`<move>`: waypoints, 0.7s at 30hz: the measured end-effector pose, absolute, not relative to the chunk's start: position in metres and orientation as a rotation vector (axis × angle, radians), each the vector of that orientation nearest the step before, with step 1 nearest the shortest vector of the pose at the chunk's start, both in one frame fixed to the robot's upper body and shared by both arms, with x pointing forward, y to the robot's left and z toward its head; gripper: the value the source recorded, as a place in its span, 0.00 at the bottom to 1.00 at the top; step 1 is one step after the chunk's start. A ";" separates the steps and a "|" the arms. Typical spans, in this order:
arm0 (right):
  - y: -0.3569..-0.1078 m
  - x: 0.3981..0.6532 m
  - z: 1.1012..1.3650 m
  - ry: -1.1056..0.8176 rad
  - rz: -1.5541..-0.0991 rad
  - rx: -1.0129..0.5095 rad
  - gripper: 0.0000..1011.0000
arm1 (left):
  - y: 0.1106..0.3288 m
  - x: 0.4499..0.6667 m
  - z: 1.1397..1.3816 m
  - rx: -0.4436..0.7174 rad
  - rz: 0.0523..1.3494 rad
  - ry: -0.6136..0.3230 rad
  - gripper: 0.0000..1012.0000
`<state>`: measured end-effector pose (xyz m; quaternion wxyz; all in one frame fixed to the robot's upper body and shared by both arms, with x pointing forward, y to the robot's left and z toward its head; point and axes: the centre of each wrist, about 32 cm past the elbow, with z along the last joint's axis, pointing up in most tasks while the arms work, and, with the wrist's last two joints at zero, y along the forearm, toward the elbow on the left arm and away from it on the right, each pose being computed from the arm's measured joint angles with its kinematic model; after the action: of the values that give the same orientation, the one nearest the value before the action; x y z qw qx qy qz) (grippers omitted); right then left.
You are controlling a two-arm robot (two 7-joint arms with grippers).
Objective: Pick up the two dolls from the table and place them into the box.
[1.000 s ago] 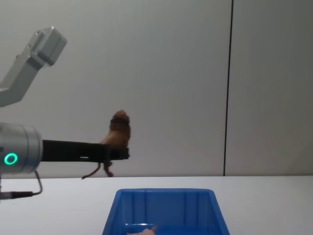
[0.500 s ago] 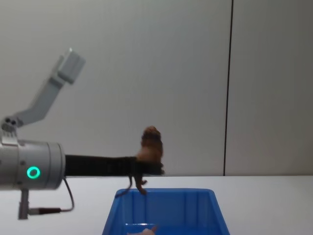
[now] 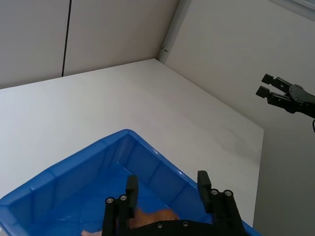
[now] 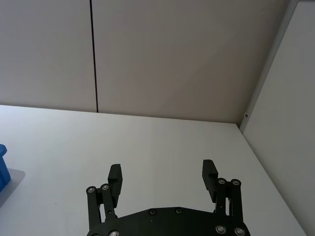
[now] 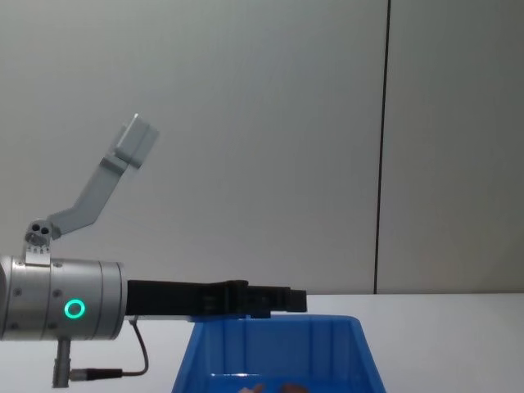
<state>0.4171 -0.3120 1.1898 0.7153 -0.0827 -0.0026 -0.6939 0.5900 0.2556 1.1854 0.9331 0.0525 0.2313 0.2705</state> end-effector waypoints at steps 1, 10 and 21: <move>-0.312 0.417 1.190 -0.006 -1.537 -0.183 0.99 | 0.256 0.590 1.185 0.107 0.553 0.472 0.75; -0.312 0.417 1.190 -0.006 -1.537 -0.183 0.99 | 0.258 0.585 1.193 0.089 0.601 0.404 0.99; -0.312 0.417 1.190 -0.006 -1.537 -0.183 0.99 | 0.262 0.574 1.209 0.048 0.701 0.263 0.99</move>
<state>0.4171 -0.3120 1.1898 0.7153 -0.0827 -0.0026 -0.6939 0.5736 0.2621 1.2092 0.9304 0.0233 0.1284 0.3425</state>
